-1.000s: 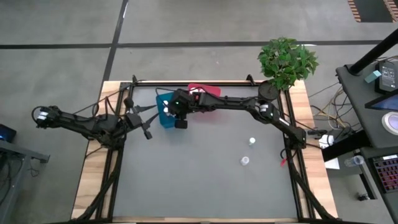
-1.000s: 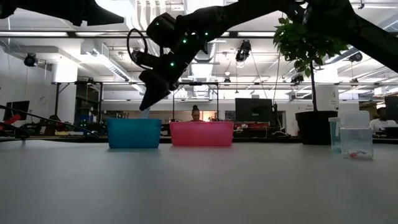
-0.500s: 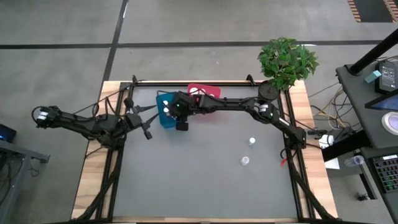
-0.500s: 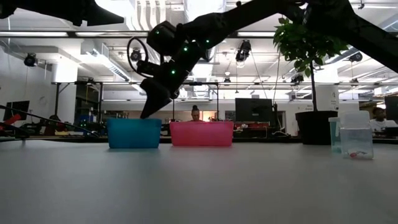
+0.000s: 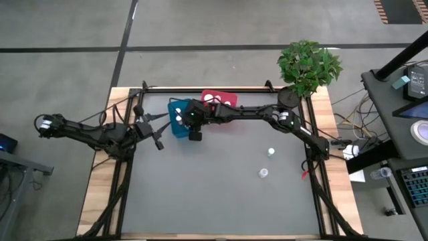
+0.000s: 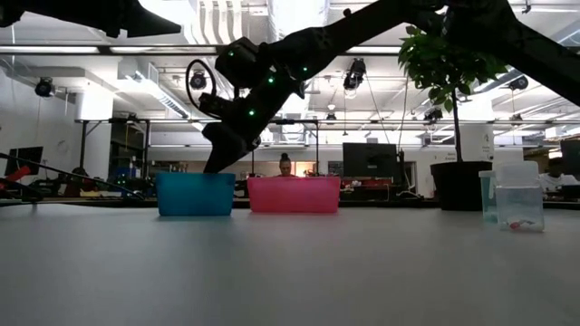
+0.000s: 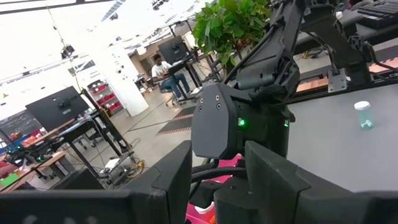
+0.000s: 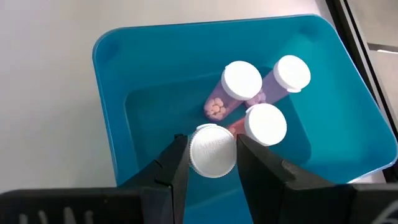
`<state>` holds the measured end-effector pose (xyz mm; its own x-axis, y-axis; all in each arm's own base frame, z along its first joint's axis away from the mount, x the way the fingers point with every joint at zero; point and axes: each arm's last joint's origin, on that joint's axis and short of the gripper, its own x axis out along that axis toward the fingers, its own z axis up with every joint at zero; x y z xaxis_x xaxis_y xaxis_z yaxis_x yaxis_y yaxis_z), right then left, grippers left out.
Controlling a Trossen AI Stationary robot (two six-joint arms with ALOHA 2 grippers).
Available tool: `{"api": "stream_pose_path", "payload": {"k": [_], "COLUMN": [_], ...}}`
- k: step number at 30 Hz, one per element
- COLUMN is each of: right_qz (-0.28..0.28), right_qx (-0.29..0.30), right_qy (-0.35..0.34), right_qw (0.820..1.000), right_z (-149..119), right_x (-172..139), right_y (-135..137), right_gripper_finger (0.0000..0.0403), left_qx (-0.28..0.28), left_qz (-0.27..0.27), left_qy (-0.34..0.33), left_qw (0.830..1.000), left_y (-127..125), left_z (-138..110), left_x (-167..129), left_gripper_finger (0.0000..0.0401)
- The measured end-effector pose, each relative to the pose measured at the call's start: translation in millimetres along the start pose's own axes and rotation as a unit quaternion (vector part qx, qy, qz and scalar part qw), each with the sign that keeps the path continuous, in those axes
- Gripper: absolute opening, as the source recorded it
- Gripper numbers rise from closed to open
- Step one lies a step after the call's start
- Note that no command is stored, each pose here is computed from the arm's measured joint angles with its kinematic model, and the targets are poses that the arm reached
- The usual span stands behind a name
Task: Pick and place medicine bottles into bin by pill shape (circle, oval)
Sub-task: Put the bottom blue tablet bottle into the blue bin, then put the blue tablet bottle into the blue bin
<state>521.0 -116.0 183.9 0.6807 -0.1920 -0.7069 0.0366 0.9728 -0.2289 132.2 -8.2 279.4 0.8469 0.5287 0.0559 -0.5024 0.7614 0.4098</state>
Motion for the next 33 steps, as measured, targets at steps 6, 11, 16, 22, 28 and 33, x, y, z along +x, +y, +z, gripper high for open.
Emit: {"api": "stream_pose_path", "payload": {"k": [6,11,16,22,28,33], "right_qz": [0.001,0.002,0.002,0.002,0.002,0.000], "right_qx": [0.010,0.013,0.013,0.013,0.017,0.021], "right_qy": [0.003,0.004,0.005,0.005,0.005,0.005], "right_qw": [1.000,1.000,1.000,1.000,1.000,1.000], "right_z": [-0.7,-1.3,-1.4,-1.5,-1.5,-1.5], "right_x": [-0.1,0.2,0.3,0.3,0.3,0.3], "right_y": [0.4,0.6,0.9,0.8,0.8,0.6], "right_gripper_finger": [0.0111,0.0111,0.0112,0.0120,0.0158,0.0186], "left_qx": [0.001,0.001,0.001,0.002,0.002,0.002], "left_qz": [0.000,-0.001,-0.001,-0.001,-0.001,-0.001], "left_qy": [0.001,0.001,0.001,0.001,0.001,0.001], "left_qw": [1.000,1.000,1.000,1.000,1.000,1.000], "left_y": [-0.3,-0.3,-0.4,-0.4,-0.4,-0.4], "left_z": [-0.1,-0.2,-0.2,-0.2,-0.3,-0.3], "left_x": [0.2,0.2,0.2,0.2,0.2,0.2], "left_gripper_finger": [0.0132,0.0132,0.0132,0.0132,0.0132,0.0132]}}
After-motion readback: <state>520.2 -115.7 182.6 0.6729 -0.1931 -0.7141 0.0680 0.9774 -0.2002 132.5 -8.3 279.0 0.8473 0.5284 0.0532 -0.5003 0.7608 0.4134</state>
